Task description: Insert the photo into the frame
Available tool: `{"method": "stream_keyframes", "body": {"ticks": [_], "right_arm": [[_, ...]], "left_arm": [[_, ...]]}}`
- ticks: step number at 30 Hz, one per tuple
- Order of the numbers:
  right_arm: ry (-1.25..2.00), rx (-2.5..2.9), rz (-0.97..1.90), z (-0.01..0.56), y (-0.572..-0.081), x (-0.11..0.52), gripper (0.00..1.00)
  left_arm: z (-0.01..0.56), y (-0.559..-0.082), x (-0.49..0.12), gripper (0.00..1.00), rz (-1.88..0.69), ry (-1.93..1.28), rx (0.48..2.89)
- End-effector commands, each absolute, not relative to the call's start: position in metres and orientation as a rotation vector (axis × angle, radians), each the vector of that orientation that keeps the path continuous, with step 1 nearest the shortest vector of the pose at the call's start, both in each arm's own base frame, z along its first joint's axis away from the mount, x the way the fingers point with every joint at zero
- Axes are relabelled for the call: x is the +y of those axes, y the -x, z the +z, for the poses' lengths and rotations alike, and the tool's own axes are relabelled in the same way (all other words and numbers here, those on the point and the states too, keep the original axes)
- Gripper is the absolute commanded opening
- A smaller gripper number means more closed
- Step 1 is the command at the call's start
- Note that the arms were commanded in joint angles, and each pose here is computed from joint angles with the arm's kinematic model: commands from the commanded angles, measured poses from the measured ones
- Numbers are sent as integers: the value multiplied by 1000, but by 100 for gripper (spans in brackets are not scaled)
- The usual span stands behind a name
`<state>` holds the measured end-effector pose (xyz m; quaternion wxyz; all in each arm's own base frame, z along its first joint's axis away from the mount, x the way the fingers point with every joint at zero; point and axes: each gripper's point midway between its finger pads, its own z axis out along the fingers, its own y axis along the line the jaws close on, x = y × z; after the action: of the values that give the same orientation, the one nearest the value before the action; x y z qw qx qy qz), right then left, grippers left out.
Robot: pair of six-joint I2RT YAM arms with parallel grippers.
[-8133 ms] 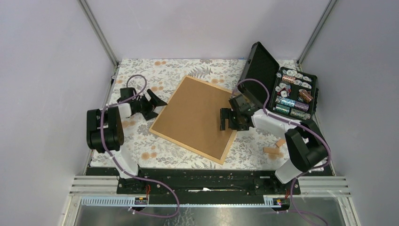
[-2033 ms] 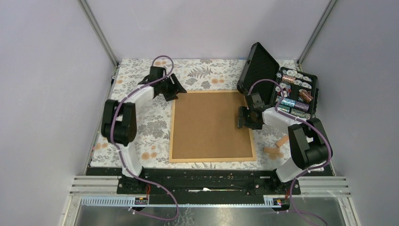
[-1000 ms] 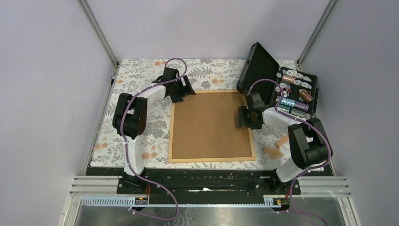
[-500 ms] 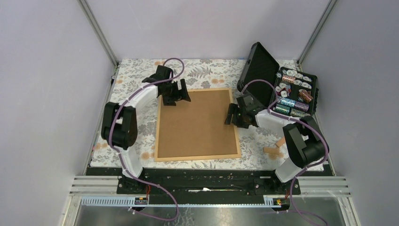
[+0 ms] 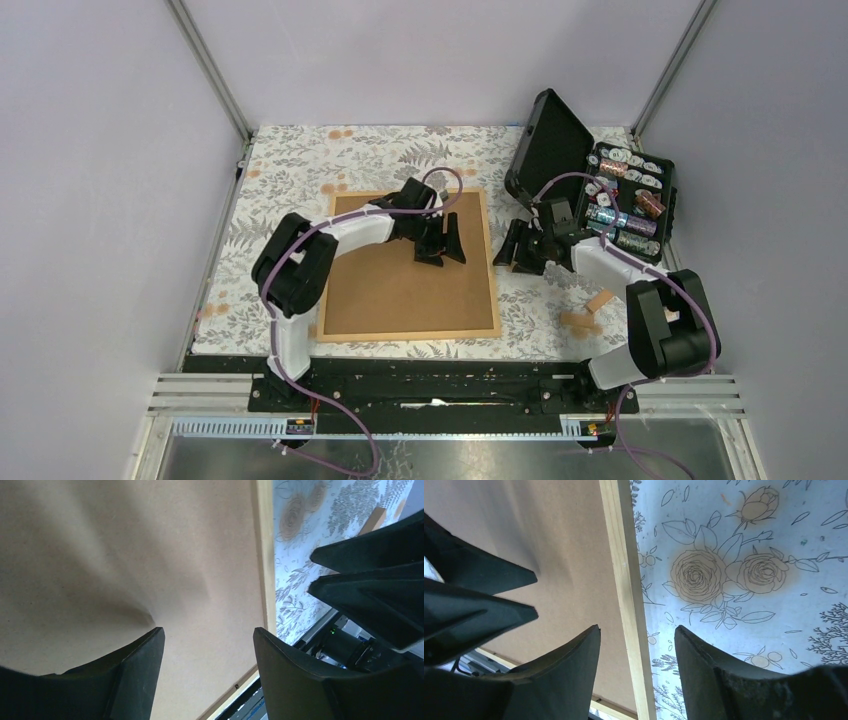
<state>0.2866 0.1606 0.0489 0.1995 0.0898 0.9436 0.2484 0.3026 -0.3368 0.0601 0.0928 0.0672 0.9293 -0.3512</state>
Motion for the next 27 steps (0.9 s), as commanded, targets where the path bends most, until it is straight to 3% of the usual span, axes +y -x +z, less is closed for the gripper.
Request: {"method": "stream_keyframes", "body": {"ticks": [1,10,13,18,22,27], "right_arm": [[-142,2655,773,44,-278,168,62],[-135,2732,773,11,-258,193,53],[-128,2755,828,9,-231,221,47],[-154,2672,1069,33,-185,263,48],[-235,2586,846,54,-217,231,59],[-310,2585,540,62,-292,177,58]], "left_arm": [[46,-311,-331,69,-1048,-105,2730],[-10,-271,-296,62,-911,-12,2872],[-20,-253,-278,62,-867,-1,2911],[-12,-242,-251,62,-851,27,2933],[30,-279,-263,62,-908,-6,2837],[69,-340,-317,55,-1152,15,2710]]}}
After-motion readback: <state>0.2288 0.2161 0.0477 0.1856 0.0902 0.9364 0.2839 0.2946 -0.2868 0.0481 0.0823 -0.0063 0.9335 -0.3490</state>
